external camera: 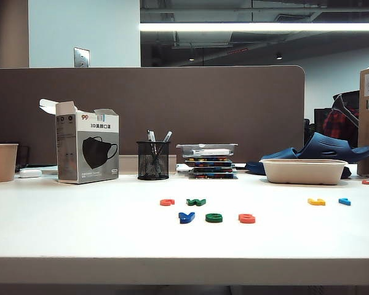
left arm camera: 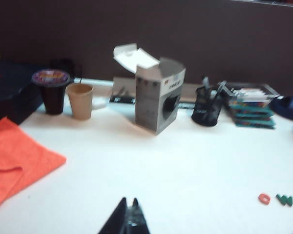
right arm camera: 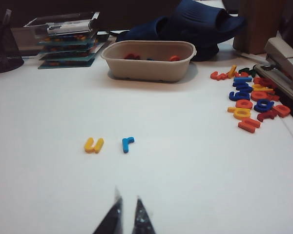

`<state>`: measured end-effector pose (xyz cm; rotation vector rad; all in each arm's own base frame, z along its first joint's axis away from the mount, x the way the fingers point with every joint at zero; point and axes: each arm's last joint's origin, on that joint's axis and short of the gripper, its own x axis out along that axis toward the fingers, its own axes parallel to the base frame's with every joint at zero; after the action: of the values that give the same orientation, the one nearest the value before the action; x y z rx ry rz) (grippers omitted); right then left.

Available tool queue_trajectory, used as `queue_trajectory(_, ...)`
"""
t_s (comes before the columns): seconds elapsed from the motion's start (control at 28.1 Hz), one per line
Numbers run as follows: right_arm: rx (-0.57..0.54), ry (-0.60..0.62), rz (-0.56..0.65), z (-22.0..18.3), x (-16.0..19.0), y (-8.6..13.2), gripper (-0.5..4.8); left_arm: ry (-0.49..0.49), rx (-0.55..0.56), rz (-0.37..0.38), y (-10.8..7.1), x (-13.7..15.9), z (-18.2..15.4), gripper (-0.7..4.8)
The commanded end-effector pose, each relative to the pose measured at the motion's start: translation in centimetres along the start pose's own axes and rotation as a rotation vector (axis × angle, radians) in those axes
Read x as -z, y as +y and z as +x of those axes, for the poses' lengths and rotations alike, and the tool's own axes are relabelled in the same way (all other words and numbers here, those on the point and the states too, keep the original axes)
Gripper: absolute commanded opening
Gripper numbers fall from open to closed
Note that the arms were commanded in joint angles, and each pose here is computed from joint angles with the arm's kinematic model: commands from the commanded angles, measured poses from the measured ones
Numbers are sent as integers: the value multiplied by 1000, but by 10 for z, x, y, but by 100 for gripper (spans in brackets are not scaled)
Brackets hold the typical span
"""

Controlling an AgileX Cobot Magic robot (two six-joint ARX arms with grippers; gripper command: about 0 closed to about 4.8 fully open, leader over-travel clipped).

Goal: Select the appropriate letters from the row of letter magnets placed on the table to arrange into the word "yes".

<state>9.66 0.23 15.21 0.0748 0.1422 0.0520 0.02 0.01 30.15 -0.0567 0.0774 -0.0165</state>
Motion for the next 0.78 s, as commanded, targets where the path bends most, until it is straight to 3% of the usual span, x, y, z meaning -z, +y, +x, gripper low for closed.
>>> queue_trajectory(0.04,3,-8,-2,0,1,0,31,-24,1,1,0,4,9,-5)
queue_trajectory(0.14,3,-6,-2,0,1,0,31,-82,5,1,1,14,29,-5)
queue_trajectory(0.36,3,-7,-2,0,1,0,31,-136,9,-1,3,65,79,-5)
queue_trajectory(0.53,3,-7,-2,0,1,0,31,-128,8,-3,5,100,97,-5)
queue_trajectory(0.78,3,-7,-2,0,1,0,31,-116,14,-2,7,124,107,-5)
